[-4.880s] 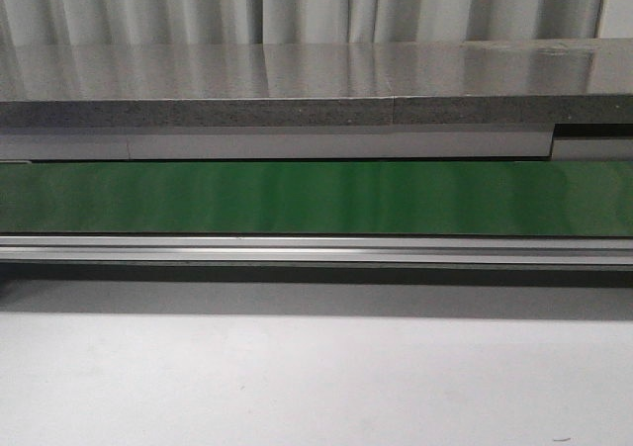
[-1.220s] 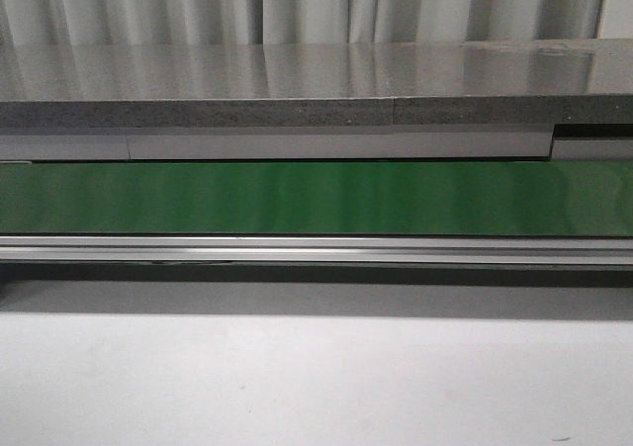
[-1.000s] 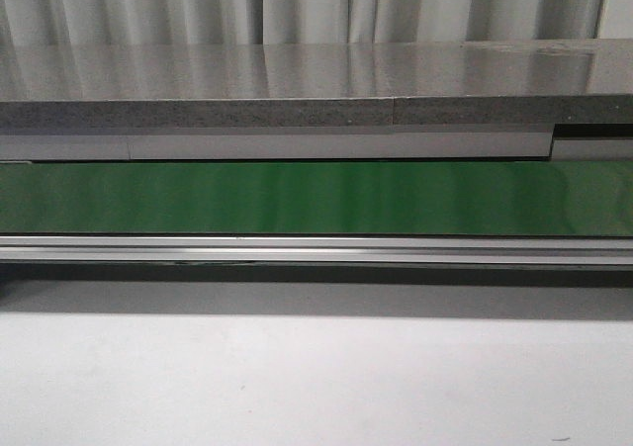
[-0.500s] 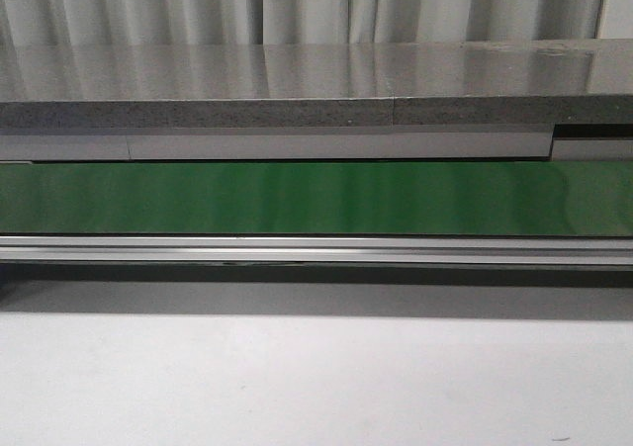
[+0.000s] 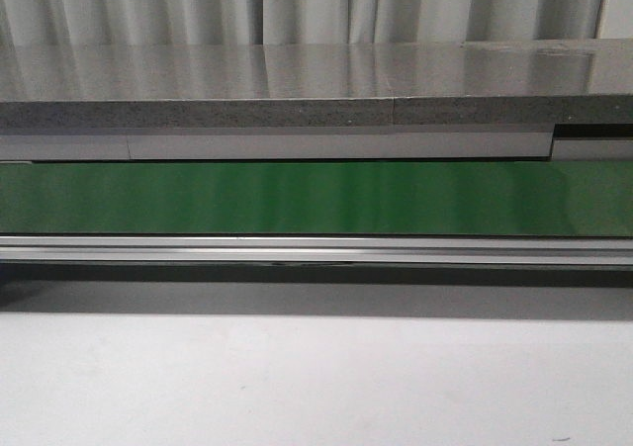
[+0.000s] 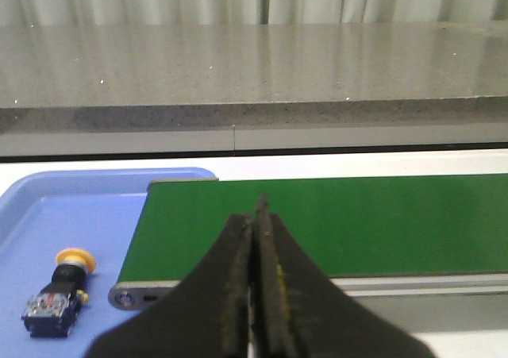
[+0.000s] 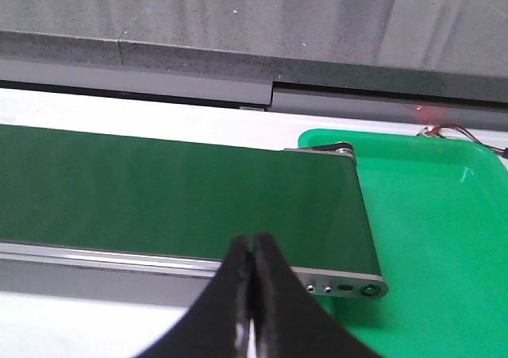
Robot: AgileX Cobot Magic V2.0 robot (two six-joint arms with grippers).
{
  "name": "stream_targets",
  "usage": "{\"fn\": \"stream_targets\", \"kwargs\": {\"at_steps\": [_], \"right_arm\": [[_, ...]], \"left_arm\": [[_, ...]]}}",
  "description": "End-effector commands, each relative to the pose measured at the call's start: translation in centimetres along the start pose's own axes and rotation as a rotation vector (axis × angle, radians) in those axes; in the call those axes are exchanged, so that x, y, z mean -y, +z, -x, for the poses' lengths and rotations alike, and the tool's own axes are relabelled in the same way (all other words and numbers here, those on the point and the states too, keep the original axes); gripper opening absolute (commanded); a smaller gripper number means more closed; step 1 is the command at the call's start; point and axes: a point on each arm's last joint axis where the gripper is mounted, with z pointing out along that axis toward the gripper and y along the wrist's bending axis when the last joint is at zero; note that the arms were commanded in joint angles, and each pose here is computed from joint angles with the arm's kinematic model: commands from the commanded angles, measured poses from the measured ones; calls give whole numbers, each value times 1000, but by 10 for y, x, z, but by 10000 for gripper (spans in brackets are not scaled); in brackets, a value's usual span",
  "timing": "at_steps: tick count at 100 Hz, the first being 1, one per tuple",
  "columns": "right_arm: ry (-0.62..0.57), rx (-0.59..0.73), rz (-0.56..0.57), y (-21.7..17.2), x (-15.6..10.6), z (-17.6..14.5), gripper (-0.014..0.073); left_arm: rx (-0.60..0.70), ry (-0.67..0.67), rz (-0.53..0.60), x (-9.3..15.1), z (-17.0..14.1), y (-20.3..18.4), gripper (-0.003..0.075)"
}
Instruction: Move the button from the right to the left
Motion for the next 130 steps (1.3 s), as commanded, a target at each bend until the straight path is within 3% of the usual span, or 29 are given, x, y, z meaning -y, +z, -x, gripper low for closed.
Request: {"fn": "stream_targets", "kwargs": {"at_steps": [1,39,130], "right_arm": [[-7,101,-8,-3,1,15,-67],[-7,101,-8,-2,1,15,-67],[-7,101,-8,-2,1,16,-67]], "left_arm": [[107,-21,28,-2,5,-5,-20],[156,-20,69,-5,-52,-7,-20],[122,-29,67,-5,-54,-7,-20]]}}
